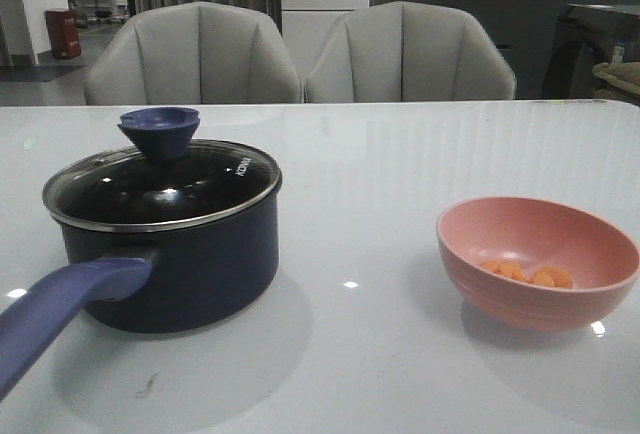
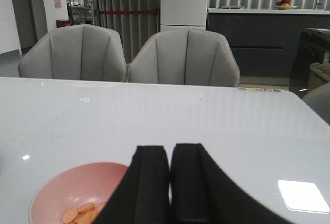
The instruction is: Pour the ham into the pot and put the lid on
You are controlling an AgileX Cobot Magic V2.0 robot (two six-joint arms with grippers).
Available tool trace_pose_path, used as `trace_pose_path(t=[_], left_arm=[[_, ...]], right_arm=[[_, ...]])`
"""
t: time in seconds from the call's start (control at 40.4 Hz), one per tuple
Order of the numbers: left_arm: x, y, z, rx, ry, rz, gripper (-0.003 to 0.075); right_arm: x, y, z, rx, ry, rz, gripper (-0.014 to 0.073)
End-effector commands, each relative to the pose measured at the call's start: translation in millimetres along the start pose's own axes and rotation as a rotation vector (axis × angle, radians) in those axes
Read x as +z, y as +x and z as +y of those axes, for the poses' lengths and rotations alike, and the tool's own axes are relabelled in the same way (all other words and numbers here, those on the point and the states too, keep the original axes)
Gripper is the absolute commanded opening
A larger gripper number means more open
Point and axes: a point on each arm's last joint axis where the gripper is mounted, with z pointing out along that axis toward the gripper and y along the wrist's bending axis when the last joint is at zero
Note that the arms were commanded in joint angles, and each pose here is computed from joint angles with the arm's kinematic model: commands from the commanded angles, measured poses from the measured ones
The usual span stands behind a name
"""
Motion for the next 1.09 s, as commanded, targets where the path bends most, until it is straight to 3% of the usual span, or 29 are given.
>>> trace_pose_path(t=[0.0, 0.346, 0.569, 0.693, 1.064], left_arm=[[-2, -15, -1, 0.013, -0.001, -0.079, 0.0496], [-1, -15, -1, -0.003, 0.006, -0.071, 0.0534], [16, -20, -1, 0.006, -0.018, 0.114, 0.0672], [29, -35, -3, 0.011, -0.020, 0.179, 0.0667], [85, -65, -34, 0.009, 0.134, 0.437, 0.0667]], right_arm=[[-2, -4, 0, -0.014, -0.002, -0.084, 0.0175], [-2, -4, 0, -0.014, -0.002, -0.084, 0.0175], [-2, -4, 0, -0.014, -0.002, -0.084, 0.0175], [-2, -4, 0, -0.014, -0.002, -0.084, 0.0175], [-2, -4, 0, -0.014, -0.002, -0.084, 0.0175]])
